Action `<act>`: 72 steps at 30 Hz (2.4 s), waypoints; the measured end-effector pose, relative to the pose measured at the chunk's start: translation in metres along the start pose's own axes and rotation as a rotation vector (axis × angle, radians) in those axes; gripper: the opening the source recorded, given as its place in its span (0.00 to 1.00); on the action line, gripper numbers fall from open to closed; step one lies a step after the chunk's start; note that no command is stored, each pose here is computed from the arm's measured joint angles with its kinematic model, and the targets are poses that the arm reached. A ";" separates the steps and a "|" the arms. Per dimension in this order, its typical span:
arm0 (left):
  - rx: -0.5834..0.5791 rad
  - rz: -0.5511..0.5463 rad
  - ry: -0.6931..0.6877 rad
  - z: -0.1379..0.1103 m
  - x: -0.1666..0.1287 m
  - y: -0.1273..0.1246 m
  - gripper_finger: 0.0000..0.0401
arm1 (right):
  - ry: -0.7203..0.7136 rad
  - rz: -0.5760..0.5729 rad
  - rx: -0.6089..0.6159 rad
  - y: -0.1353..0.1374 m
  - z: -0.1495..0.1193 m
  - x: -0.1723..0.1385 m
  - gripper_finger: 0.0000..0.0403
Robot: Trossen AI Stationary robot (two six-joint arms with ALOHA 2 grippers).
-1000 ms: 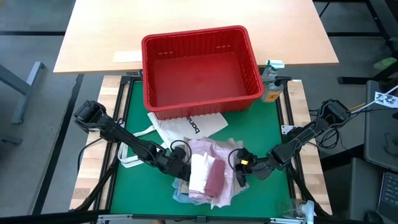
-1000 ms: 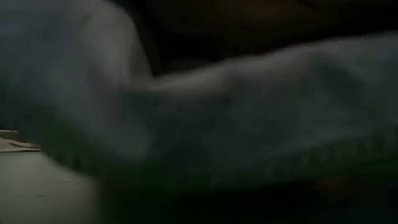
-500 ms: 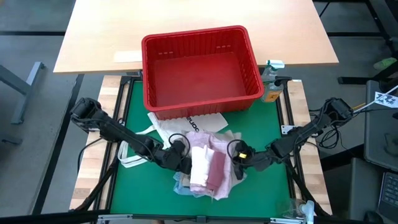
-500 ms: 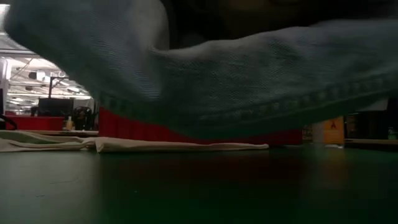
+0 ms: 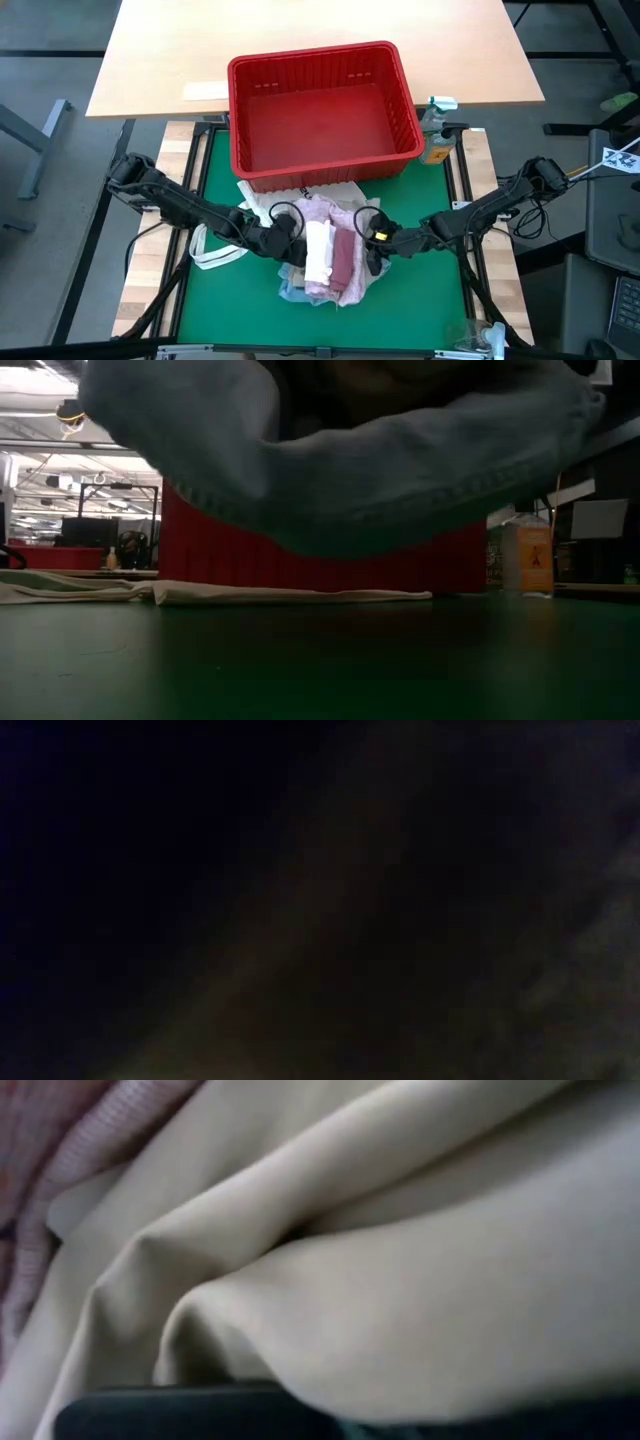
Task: Fold laundry
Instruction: Put the stacked clothes into the red bin
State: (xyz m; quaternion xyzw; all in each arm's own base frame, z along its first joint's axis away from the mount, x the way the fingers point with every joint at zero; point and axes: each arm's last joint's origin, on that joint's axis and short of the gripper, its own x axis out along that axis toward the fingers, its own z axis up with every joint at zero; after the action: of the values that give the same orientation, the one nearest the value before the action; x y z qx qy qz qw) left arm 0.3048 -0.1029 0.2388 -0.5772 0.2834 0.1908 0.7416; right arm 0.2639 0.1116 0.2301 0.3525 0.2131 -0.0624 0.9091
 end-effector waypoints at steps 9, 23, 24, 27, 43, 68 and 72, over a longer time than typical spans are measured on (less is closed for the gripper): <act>-0.023 -0.039 -0.056 0.009 -0.021 -0.006 0.00 | -0.007 -0.013 -0.023 0.005 0.032 -0.006 0.09; -0.087 -0.070 -0.154 0.039 -0.041 -0.009 0.00 | -0.026 -0.066 -0.092 0.009 0.085 -0.016 0.09; -0.090 -0.069 -0.160 0.041 -0.041 -0.009 0.00 | -0.026 -0.074 -0.095 0.009 0.089 -0.016 0.09; -0.099 -0.066 -0.177 0.047 -0.040 -0.008 0.00 | -0.023 -0.105 -0.106 0.007 0.100 -0.019 0.09; -0.117 -0.093 -0.237 0.073 -0.067 -0.023 0.00 | -0.054 -0.092 -0.088 0.006 0.143 -0.030 0.09; -0.137 -0.133 -0.385 0.120 -0.110 -0.058 0.00 | -0.209 -0.128 -0.104 0.021 0.197 -0.061 0.09; -0.162 -0.126 -0.413 0.130 -0.111 -0.055 0.00 | -0.220 -0.142 -0.086 0.011 0.206 -0.062 0.09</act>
State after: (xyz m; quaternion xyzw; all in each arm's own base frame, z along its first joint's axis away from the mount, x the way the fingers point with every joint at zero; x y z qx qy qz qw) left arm 0.2795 0.0132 0.3738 -0.6002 0.0728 0.2805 0.7455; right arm 0.2821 -0.0199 0.3996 0.2884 0.1388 -0.1558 0.9345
